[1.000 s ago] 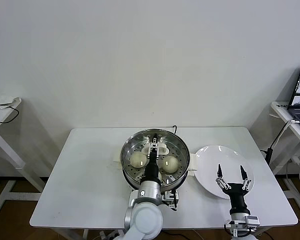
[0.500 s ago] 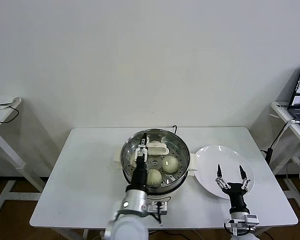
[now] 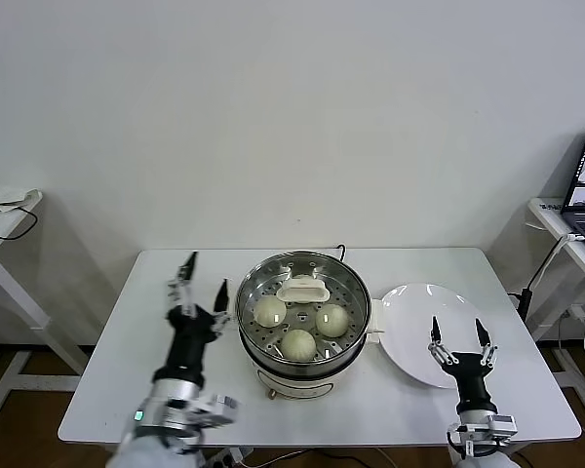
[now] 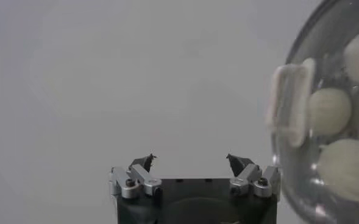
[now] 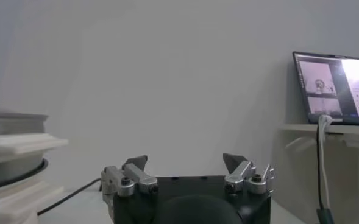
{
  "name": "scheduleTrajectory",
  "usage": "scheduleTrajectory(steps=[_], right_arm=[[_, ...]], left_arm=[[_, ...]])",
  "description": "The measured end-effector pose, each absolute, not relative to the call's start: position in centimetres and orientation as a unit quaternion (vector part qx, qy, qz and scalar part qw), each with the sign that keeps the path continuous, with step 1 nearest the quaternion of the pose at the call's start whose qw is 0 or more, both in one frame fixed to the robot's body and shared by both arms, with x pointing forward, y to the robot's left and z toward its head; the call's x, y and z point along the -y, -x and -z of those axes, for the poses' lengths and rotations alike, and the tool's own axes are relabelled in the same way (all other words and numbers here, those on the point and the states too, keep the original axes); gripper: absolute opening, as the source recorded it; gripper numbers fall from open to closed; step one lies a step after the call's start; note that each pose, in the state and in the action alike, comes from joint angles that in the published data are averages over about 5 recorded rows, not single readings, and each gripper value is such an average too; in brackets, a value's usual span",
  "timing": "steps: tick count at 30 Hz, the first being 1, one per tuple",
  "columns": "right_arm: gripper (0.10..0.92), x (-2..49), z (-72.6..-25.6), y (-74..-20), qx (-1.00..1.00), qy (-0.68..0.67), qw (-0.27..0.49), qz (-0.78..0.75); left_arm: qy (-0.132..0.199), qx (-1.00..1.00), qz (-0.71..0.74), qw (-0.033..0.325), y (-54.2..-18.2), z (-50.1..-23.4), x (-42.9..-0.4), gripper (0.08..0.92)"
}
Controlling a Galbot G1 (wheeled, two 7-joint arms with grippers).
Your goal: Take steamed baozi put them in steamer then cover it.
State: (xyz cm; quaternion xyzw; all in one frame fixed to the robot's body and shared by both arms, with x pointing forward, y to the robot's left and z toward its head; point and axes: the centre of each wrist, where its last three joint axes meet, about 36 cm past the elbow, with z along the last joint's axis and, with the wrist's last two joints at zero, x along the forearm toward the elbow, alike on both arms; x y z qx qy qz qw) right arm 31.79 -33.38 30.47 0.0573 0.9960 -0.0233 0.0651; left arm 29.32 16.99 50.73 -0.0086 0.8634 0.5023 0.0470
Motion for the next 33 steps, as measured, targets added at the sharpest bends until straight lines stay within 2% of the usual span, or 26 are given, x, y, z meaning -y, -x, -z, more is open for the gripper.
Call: scheduleTrajectory(steps=[5,14,33], right_arm=[[0.823,33.7,-32.0,-31.8,-0.996,-0.052,0.067,0.02],[0.823,33.9,-34.7,-31.9,-0.996,-0.046,0.074,0.012],[0.823,33.0,-36.9,-32.0,-0.996,-0.033,0.079,0.003]], left_arm=[[0.013,-0.916,-0.4,0.024,-29.8,-50.0,-20.3,0.823],[0.009,-0.957,-0.288,0.005,-29.5,-46.2,-23.7,0.823],[0.012,-0.981,-0.195,0.005,-28.2,-43.5,-25.5,0.823]])
